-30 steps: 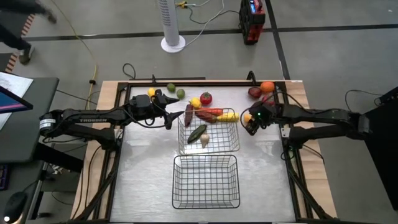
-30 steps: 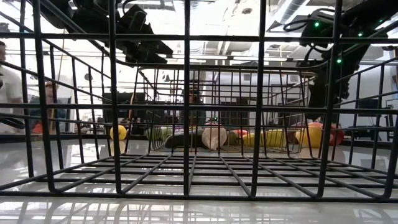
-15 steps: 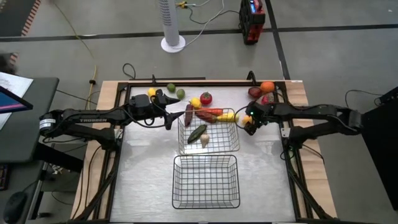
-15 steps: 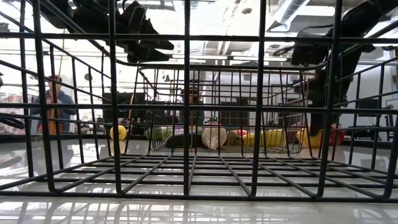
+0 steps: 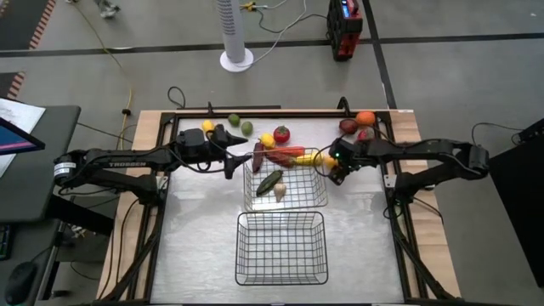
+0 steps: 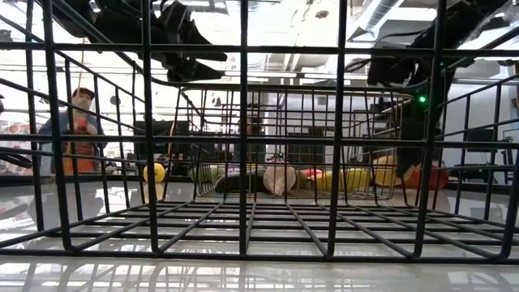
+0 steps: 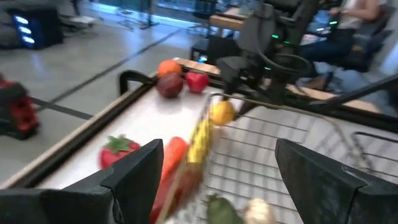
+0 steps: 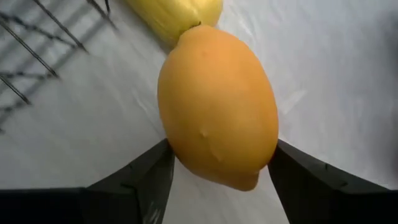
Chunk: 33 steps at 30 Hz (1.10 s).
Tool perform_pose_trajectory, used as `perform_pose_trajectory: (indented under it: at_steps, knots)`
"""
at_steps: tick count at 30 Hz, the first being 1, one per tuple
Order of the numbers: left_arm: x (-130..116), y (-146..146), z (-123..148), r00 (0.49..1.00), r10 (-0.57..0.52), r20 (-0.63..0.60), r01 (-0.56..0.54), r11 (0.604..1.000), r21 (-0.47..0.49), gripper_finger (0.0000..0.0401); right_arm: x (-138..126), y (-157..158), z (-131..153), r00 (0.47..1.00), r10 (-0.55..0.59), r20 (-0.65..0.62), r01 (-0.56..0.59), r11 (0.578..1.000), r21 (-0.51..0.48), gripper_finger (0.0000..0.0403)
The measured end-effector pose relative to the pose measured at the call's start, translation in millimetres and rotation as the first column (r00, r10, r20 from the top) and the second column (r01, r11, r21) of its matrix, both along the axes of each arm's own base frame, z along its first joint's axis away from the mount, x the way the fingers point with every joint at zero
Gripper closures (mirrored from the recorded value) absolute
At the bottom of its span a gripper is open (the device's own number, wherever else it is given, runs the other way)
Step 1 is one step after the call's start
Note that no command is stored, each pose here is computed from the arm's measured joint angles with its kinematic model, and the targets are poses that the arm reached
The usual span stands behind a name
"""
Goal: Sort produce into baskets
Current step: Put the lemon into the bottom wire basket
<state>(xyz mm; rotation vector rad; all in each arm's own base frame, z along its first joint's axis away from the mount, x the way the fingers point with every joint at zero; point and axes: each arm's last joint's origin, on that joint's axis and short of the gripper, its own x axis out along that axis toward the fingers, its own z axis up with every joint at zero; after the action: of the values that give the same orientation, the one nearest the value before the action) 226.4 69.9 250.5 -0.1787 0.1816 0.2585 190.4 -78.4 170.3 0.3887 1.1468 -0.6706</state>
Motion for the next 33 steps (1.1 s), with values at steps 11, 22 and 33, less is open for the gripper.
perform_pose_trajectory:
  at_steps: [11,22,33]
  knots:
    - [2,-8,-1,0.997,-0.071,-0.016,0.071,0.997,0.004,0.0104,20,-11,62,0.998,-0.012,0.068,0.016,0.998,-0.067,0.0133]
    - [1,-8,-5,0.996,-0.071,-0.060,0.071,0.997,-0.003,0.0104,29,3,128,0.991,0.092,0.094,-0.081,0.990,-0.111,0.0133]
    - [1,-8,-6,0.996,-0.062,-0.061,0.062,0.998,-0.002,0.0104,70,111,151,0.680,0.558,0.476,-0.602,0.795,-0.072,0.0133]
